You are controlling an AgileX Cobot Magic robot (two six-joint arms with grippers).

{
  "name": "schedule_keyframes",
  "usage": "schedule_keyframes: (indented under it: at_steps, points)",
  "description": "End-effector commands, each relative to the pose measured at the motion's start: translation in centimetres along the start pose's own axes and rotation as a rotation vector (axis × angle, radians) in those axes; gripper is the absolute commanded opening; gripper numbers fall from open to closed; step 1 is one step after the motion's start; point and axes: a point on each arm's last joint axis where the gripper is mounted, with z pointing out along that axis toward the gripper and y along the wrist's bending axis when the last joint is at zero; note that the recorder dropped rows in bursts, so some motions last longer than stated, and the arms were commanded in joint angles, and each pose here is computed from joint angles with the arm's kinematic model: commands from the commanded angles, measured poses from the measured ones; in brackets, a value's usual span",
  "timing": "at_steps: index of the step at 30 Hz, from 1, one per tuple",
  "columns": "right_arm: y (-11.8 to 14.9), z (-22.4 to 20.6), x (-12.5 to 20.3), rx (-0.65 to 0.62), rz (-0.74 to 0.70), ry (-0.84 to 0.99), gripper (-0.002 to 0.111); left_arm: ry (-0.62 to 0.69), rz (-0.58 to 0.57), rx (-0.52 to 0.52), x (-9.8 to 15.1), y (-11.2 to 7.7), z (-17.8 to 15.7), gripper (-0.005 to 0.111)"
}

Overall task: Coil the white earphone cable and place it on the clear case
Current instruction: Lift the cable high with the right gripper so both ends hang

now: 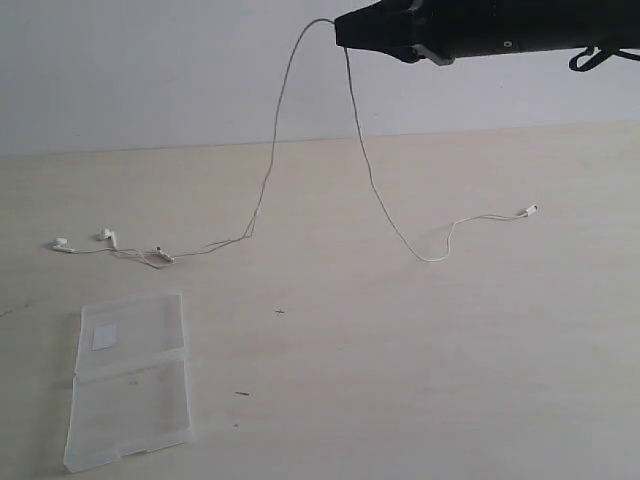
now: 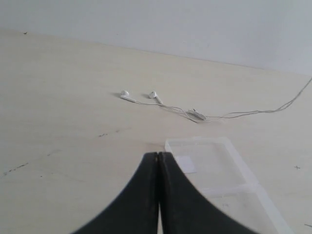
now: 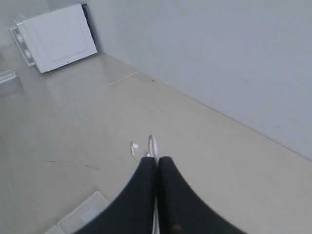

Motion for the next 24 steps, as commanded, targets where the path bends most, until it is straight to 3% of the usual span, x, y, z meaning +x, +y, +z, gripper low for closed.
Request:
schedule_keyframes:
  at_steps: [1,10,15,19,24]
  points:
    - [0.1,-0.1,-0.6,0.004,0.009,-0.067,0.000,-0.014,0.040,-0.007,0.0,0.1,0.0,0.000]
    - [0.4,-0.3,-1.4,-0.018,0.004,-0.136,0.000,-0.158,0.082,-0.019,-1.3,0.2,-0.1,0.000]
    - [2.3,-1.6,-3.9,-0.059,-0.113,-0.212,0.000,-0.225,-0.008,0.004,-1.9,0.0,-0.2,0.000]
    - [3.4,-2.9,-6.6,-0.017,-0.180,-0.267,0.000,-0.259,-0.008,0.004,-2.2,0.0,-0.3,0.000]
    - [4.0,-3.8,-9.4,0.015,-0.189,-0.325,0.000,-0.259,-0.071,0.013,-2.2,0.0,-0.3,0.000]
